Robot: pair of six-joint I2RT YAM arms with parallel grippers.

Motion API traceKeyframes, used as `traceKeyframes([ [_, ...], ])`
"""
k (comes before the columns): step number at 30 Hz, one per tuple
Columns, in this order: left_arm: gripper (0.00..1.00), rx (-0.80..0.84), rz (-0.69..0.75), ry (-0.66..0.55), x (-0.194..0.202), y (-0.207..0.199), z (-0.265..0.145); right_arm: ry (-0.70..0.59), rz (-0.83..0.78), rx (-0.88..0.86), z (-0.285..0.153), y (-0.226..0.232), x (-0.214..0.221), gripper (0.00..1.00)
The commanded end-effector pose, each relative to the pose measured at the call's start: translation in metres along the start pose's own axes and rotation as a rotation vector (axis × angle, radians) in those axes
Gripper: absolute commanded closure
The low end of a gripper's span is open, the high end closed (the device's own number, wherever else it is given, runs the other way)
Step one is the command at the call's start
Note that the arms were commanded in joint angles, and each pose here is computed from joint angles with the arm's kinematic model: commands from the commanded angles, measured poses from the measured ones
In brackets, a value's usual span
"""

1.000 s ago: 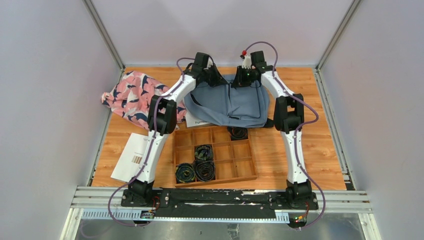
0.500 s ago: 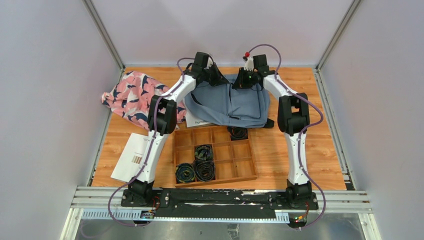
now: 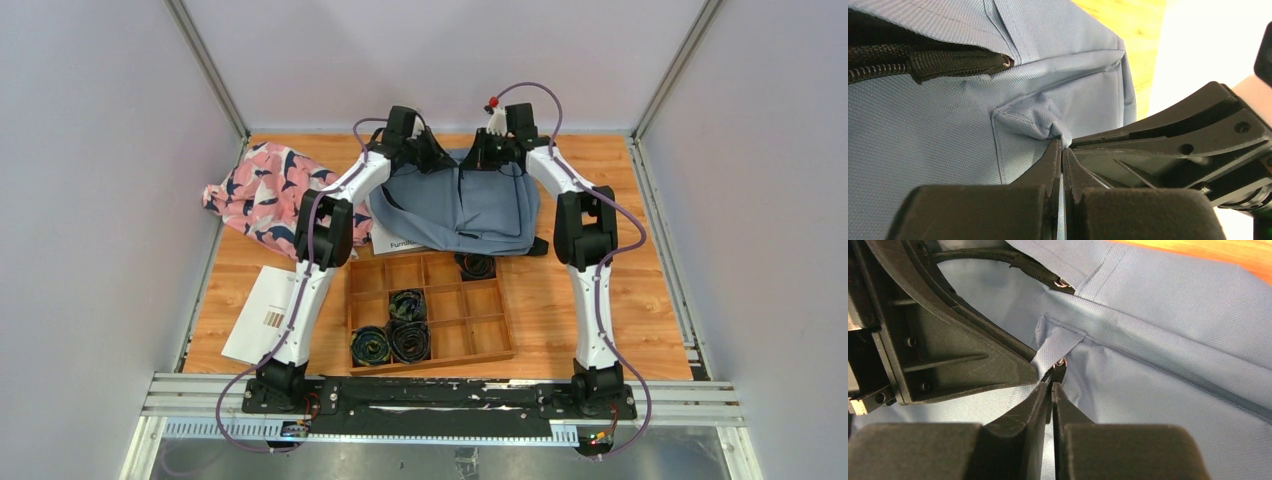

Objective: Pack the student bag
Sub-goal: Zip the student bag at the center of the board.

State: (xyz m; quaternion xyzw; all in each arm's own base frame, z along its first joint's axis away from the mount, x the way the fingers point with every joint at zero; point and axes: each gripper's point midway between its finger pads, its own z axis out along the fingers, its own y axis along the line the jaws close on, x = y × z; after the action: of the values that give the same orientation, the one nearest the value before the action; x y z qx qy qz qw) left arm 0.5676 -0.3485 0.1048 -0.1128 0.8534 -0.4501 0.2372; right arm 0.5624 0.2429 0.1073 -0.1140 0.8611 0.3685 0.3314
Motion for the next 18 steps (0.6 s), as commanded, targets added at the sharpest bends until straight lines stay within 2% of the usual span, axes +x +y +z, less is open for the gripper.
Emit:
traceKeyframes([
  [1,1.0,0.048,0.007,-0.009,-0.004,-0.009,0.0,-0.006,-0.014,-0.03,0.003,0.01,-0.005,0.91],
  [4,1.0,0.051,0.006,-0.011,-0.005,-0.01,0.001,0.0,-0.017,-0.025,0.003,0.009,-0.002,0.99],
  [6,1.0,0.051,0.005,-0.012,-0.006,-0.009,0.002,0.005,-0.016,-0.014,0.003,0.005,0.0,0.99],
  [7,1.0,0.052,0.004,-0.012,-0.006,-0.009,0.001,0.005,-0.015,-0.007,0.003,0.004,0.001,0.96],
  [10,1.0,0.053,0.003,-0.012,-0.007,-0.008,0.002,0.013,-0.014,0.019,0.002,-0.001,0.005,0.76],
  [12,1.0,0.054,0.002,-0.013,-0.008,-0.007,0.001,0.015,-0.013,0.029,0.002,-0.004,0.007,0.69],
  [15,1.0,0.053,-0.001,-0.014,-0.009,-0.005,0.002,0.027,-0.005,0.03,0.003,-0.006,0.013,0.67],
  [18,1.0,0.054,-0.005,-0.012,-0.009,-0.003,0.003,0.035,0.002,0.032,0.005,-0.008,0.017,0.69],
])
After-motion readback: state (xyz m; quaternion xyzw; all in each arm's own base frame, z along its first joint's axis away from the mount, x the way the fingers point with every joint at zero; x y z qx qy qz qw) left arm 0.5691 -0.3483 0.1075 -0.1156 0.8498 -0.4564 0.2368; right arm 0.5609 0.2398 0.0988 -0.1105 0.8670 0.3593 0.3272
